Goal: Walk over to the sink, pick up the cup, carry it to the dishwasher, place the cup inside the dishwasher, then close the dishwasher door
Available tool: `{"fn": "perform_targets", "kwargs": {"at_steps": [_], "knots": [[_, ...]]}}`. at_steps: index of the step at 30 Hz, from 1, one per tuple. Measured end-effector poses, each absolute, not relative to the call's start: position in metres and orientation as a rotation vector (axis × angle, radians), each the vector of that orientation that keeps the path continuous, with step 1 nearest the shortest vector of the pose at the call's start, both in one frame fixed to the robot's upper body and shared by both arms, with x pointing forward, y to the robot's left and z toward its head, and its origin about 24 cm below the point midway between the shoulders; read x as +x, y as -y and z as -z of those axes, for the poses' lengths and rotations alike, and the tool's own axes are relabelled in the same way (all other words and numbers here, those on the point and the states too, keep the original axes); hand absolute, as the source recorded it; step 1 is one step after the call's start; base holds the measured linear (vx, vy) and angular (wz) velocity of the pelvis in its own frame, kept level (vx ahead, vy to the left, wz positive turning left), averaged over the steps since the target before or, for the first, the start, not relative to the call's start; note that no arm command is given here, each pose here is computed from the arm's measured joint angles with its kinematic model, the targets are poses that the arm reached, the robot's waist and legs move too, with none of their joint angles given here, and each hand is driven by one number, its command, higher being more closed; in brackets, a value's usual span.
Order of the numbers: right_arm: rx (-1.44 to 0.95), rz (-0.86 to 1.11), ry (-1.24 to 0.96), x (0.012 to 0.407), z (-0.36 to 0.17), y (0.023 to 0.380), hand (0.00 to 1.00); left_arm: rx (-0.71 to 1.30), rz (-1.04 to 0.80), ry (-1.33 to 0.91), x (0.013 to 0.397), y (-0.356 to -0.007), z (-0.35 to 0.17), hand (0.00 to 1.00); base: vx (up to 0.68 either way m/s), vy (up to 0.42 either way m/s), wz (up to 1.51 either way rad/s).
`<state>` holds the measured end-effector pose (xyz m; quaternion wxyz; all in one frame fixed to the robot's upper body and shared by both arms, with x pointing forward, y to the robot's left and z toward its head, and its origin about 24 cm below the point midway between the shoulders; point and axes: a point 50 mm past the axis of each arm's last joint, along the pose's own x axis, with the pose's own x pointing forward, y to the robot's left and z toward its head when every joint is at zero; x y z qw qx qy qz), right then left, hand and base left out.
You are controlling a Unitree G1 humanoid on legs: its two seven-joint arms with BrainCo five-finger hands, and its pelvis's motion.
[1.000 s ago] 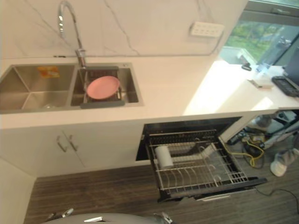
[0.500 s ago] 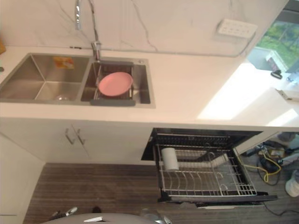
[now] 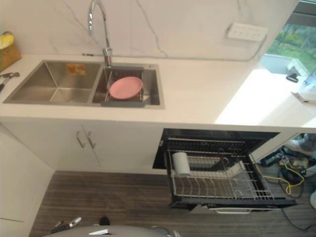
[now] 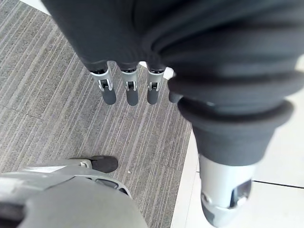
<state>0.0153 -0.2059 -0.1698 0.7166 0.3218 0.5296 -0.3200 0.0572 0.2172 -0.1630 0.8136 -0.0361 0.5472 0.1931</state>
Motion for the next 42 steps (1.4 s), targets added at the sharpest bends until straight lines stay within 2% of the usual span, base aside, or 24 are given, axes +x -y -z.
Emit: {"fn": "perform_targets", "kwargs": {"at_steps": [12, 19, 33, 42], "knots": [[0.794, 0.815, -1.135, 0.01, 0.17, 0.2, 0.0, -0.085, -0.378, -1.158, 0.061, -0.217, 0.162, 0.0, 0.06, 0.056, -0.01], [0.783, 0.847, -1.091, 0.024, 0.17, 0.201, 0.0, -0.145, -0.387, -1.191, 0.059, -0.217, 0.164, 0.0, 0.04, 0.02, -0.21], [0.839, 1.052, -1.025, 0.011, 0.168, 0.206, 0.0, -0.202, -0.397, -1.185, 0.056, -0.216, 0.164, 0.0, -0.04, -0.005, -0.16], [0.822, 0.951, -1.053, 0.002, 0.168, 0.204, 0.0, -0.232, -0.384, -1.189, 0.054, -0.209, 0.166, 0.0, -0.02, -0.037, -0.04]]}}
